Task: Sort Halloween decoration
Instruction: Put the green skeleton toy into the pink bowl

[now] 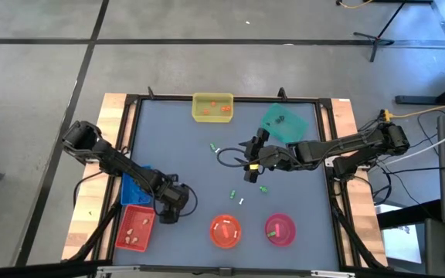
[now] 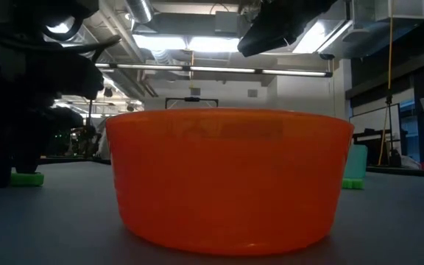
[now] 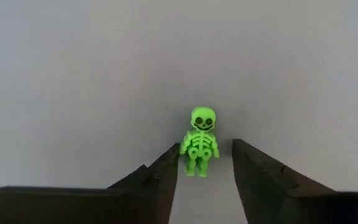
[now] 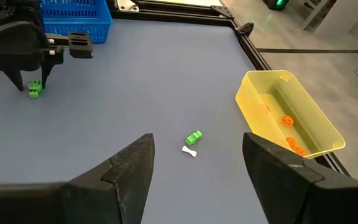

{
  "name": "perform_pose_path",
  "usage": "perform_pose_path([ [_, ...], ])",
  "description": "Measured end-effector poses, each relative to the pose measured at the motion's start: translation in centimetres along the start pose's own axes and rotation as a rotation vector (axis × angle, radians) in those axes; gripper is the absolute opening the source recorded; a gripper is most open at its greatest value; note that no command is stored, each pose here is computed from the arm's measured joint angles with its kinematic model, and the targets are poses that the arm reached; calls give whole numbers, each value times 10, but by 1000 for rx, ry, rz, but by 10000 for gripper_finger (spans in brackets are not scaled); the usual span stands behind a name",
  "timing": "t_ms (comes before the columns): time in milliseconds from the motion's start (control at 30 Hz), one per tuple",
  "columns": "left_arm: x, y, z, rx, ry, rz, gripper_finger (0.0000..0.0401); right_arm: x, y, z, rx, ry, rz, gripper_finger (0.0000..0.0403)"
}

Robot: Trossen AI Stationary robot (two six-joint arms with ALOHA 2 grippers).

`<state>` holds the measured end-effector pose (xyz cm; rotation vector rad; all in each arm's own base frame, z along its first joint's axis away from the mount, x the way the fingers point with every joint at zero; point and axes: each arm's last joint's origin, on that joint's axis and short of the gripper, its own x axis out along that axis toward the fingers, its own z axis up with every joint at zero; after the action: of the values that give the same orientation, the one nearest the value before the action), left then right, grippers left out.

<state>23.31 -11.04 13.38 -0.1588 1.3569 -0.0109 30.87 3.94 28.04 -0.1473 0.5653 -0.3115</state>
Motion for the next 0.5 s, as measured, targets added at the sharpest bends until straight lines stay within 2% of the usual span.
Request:
perform_pose_path([
  [500, 0, 0, 0, 0, -2, 8, 44, 0, 0, 0, 1, -1, 0, 246],
])
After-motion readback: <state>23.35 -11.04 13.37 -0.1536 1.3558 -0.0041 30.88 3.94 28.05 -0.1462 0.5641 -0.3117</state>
